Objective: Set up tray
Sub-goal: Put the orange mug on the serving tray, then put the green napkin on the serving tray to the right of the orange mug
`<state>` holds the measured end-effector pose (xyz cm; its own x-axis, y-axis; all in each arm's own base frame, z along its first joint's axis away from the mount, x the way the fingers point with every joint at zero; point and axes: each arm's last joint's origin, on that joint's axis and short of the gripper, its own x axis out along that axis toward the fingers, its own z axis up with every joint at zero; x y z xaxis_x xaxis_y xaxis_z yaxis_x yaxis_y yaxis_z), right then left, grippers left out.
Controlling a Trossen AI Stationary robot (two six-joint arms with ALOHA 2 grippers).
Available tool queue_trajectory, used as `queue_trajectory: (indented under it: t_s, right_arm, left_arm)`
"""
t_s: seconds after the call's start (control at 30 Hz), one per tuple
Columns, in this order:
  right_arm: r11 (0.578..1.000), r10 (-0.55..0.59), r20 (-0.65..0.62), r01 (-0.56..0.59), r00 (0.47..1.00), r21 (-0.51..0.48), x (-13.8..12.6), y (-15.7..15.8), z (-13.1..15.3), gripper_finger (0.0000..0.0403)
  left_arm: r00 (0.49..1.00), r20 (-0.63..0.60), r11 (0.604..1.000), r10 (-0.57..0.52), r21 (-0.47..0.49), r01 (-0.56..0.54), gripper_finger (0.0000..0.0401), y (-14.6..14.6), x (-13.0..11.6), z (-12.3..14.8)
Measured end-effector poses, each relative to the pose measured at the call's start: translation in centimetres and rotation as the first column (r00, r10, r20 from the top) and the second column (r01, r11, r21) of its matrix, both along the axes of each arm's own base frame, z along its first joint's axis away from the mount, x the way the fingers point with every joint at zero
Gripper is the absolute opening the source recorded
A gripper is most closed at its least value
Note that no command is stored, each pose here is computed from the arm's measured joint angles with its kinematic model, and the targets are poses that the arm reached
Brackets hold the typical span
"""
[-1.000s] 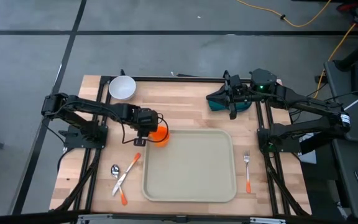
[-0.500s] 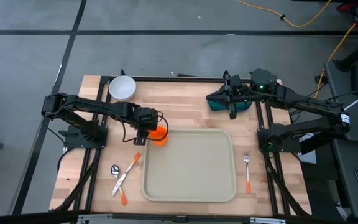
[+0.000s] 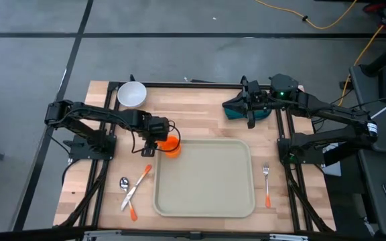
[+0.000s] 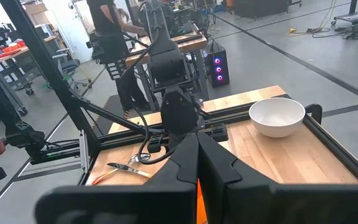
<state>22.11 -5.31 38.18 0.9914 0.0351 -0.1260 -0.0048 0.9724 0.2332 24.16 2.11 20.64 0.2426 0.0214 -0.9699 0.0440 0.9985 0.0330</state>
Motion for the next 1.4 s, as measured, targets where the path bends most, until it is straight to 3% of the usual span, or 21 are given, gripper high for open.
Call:
queue_trajectory:
  t_s: [0.23,0.5,0.77,0.9,1.07,1.17,1.27,1.4]
  right_arm:
    - [1.0,0.002,0.001,-0.002,1.0,-0.019,0.0,0.0,0.0,0.0006]
    - [1.0,0.002,0.001,-0.002,1.0,-0.019,0.0,0.0,0.0,0.0006]
    - [1.0,0.003,-0.007,-0.003,1.0,-0.016,0.0,0.0,-0.1,0.0006]
    - [1.0,0.003,-0.025,-0.003,1.0,-0.011,0.0,0.0,-0.3,0.0006]
    - [1.0,0.003,-0.028,-0.003,1.0,-0.012,0.0,0.0,-0.3,0.0006]
    - [1.0,0.003,-0.031,-0.003,1.0,-0.012,0.0,0.0,-0.4,0.0006]
    - [1.0,0.004,-0.031,-0.004,1.0,-0.013,0.1,0.0,-0.4,0.0006]
    - [1.0,0.002,-0.031,-0.003,1.0,-0.013,0.1,0.0,-0.4,0.0006]
  left_arm:
    - [1.0,0.013,1.0,-0.008,0.005,0.008,0.0167,0.0,0.3,0.7]
    - [0.995,-0.1,1.0,0.029,-0.002,-0.03,0.0166,0.8,-1.0,0.6]
    - [0.984,-0.012,0.984,0.175,-0.018,-0.176,0.0167,2.7,-3.1,2.8]
    - [0.943,0.094,0.948,0.32,-0.043,-0.317,0.0167,3.2,-5.4,4.4]
    - [0.791,0.348,0.856,0.503,-0.073,-0.512,0.0166,3.3,-8.5,6.3]
    - [0.696,0.43,0.781,0.575,-0.036,-0.623,0.0164,3.1,-10.4,6.8]
    - [0.547,0.51,0.635,0.664,0.003,-0.773,0.0164,3.2,-11.8,7.4]
    - [0.263,0.632,0.364,0.729,-0.032,-0.931,0.0164,3.6,-12.7,7.9]
